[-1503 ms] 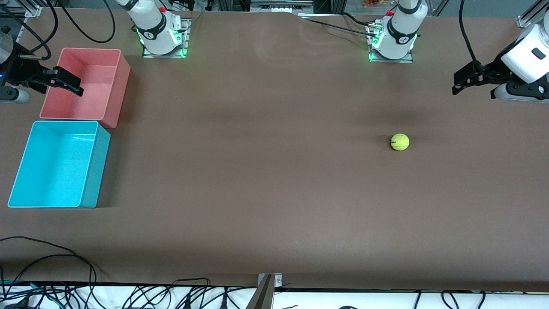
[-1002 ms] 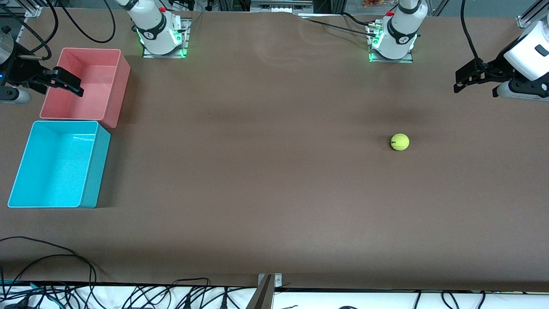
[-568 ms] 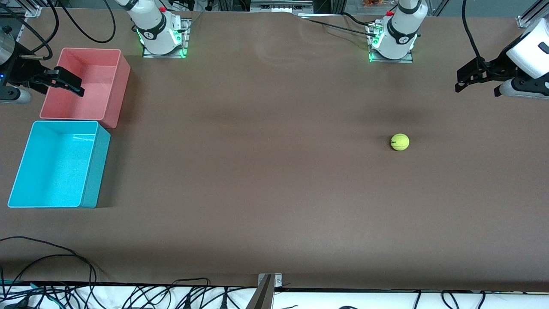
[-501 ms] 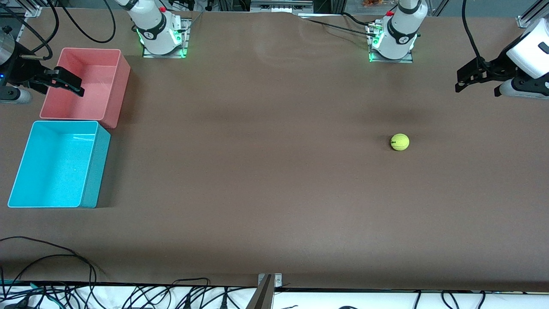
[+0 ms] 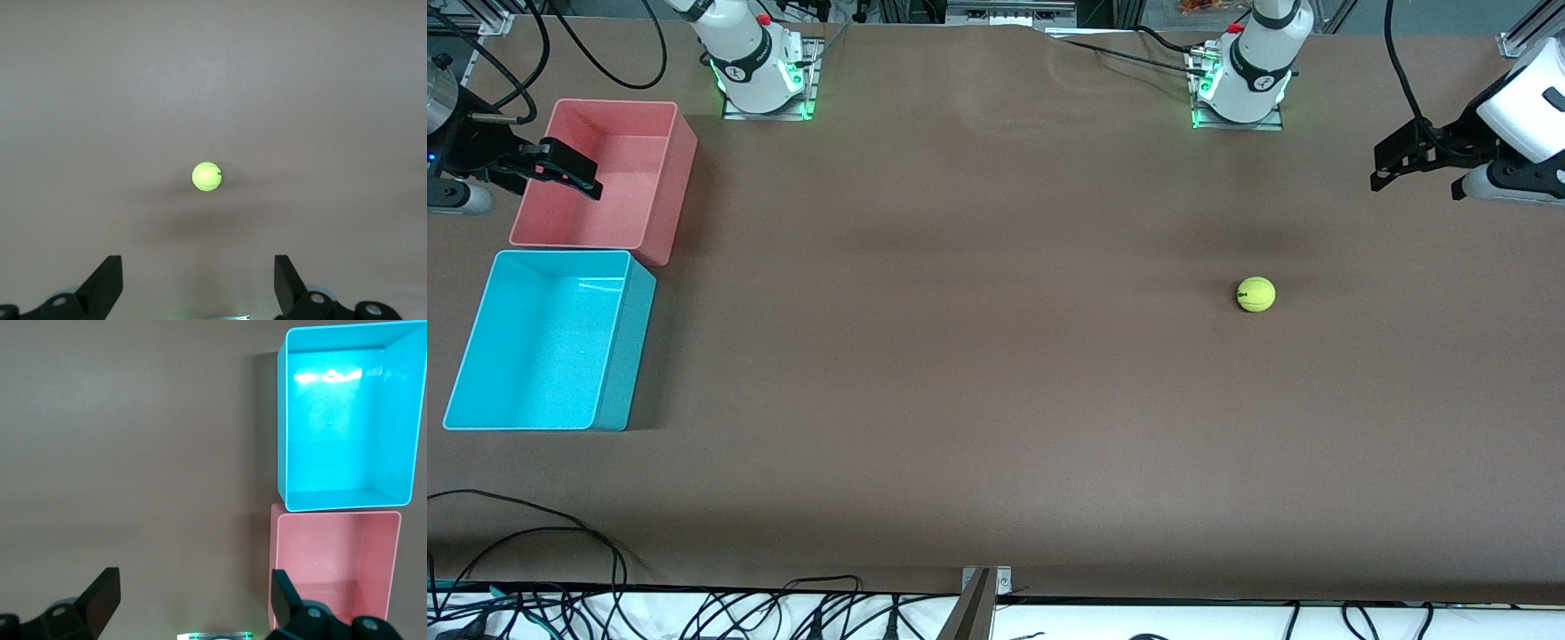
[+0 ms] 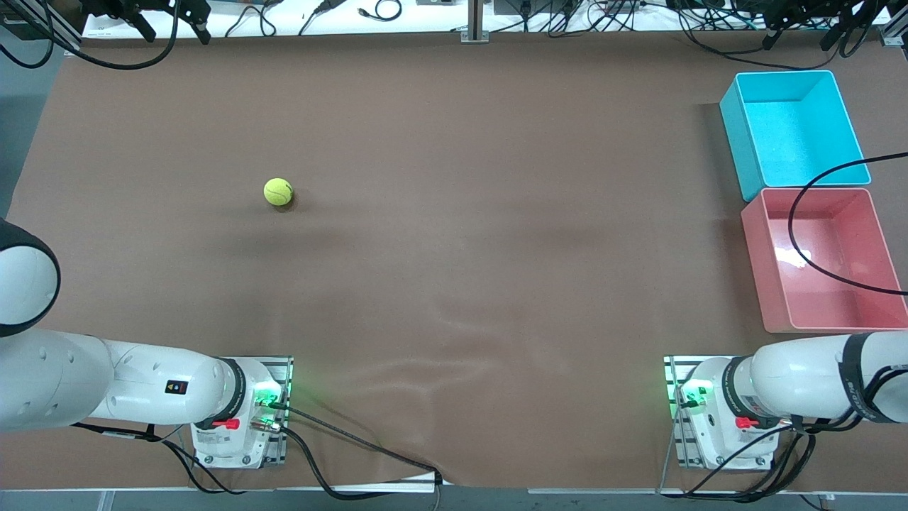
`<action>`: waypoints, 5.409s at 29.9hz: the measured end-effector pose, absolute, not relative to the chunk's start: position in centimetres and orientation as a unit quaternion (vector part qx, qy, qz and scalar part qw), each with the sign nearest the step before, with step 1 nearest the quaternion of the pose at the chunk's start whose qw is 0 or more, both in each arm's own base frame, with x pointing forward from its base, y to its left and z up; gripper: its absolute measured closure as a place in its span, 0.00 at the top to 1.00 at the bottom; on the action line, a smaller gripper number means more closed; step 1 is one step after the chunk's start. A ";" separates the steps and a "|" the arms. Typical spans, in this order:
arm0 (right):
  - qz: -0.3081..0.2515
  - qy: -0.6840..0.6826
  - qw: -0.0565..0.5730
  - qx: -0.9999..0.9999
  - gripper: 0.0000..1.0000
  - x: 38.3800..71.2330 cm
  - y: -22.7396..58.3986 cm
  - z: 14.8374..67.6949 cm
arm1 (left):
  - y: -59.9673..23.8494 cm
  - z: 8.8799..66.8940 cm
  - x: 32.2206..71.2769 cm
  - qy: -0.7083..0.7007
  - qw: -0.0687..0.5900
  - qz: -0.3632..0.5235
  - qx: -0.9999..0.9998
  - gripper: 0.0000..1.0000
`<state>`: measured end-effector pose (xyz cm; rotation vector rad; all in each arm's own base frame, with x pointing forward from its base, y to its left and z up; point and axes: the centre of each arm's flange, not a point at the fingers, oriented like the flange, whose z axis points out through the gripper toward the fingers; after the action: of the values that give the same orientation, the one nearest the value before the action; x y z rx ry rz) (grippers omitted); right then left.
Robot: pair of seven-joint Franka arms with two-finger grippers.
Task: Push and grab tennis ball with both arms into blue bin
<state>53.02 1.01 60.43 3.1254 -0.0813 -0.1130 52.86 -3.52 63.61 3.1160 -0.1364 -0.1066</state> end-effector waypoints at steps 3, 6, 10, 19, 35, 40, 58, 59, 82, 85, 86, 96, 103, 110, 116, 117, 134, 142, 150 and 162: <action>-0.036 -0.026 0.007 0.999 1.00 53.0 1.0 60.4 | -3.5 63.6 52.9 -0.044 0.010 -0.034 0.998 1.00; -0.036 -0.026 0.007 0.999 1.00 53.0 1.0 60.4 | -3.5 63.6 52.9 -0.044 0.010 -0.034 0.998 1.00; -0.036 -0.026 0.007 0.999 1.00 53.0 1.0 60.4 | -3.5 63.6 52.9 -0.044 0.010 -0.034 0.998 1.00; -0.036 -0.026 0.007 0.999 1.00 53.0 1.0 60.4 | -3.5 63.6 52.9 -0.044 0.010 -0.034 0.998 1.00; -0.037 -0.021 0.007 0.999 1.00 52.9 1.6 60.5 | -3.5 63.5 52.9 -0.044 0.010 -0.036 0.998 1.00; -0.038 -0.021 0.007 0.999 1.00 52.9 1.6 60.5 | -3.5 63.1 53.0 -0.044 0.010 -0.043 0.998 1.00; -0.038 -0.021 0.007 0.999 1.00 52.9 1.6 60.5 | -2.3 61.8 53.6 -0.034 0.010 -0.059 0.998 1.00; -0.038 -0.021 0.007 0.999 1.00 52.9 1.6 60.5 | -2.3 61.7 53.7 -0.034 0.010 -0.059 0.998 1.00; -0.038 -0.021 0.007 0.999 1.00 52.9 1.6 60.5 | 0.0 52.4 55.4 -0.012 0.011 -0.068 0.998 1.00; -0.038 -0.021 0.007 0.999 1.00 52.9 1.6 60.5 | 0.0 51.0 55.4 -0.012 0.011 -0.066 0.998 1.00; -0.038 -0.021 0.007 0.999 1.00 52.9 1.6 60.5 | 0.0 50.5 55.4 -0.012 0.010 -0.065 0.998 1.00; -0.038 -0.021 0.007 0.999 1.00 52.9 1.6 60.5 | 0.0 44.9 54.8 -0.011 0.010 -0.058 0.998 1.00; -0.038 -0.021 0.007 0.999 1.00 52.9 1.6 60.5 | 0.1 41.4 54.0 -0.009 0.009 -0.055 0.998 1.00; -0.038 -0.021 0.007 0.999 1.00 52.9 1.6 60.5 | 0.8 37.6 52.8 -0.006 0.009 -0.052 0.999 1.00; -0.038 -0.021 0.007 0.999 1.00 52.9 1.6 60.5 | 0.9 35.2 51.7 -0.063 0.012 -0.055 0.996 0.88; -0.037 -0.021 0.007 0.999 1.00 52.9 1.6 60.5 | 0.9 35.0 51.6 -0.071 0.012 -0.057 0.996 0.83; -0.037 -0.021 0.007 0.999 1.00 52.9 1.6 60.5 | 2.5 33.1 51.4 -0.235 0.021 -0.071 0.969 0.03; -0.037 -0.021 0.007 0.999 1.00 52.9 1.6 60.5 | 2.8 31.8 51.0 -0.254 0.026 -0.084 0.963 0.01; -0.038 -0.021 0.007 0.999 1.00 52.9 1.6 60.5 | 2.7 30.2 50.7 -0.335 0.028 -0.087 0.938 0.01; -0.037 -0.021 0.007 0.999 1.00 52.9 1.6 60.5 | 2.8 28.1 51.9 -0.494 0.005 -0.052 0.868 0.01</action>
<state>52.90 1.61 60.49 3.1246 -0.0656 -0.1172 51.89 2.78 28.13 2.7183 -1.5459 -0.1633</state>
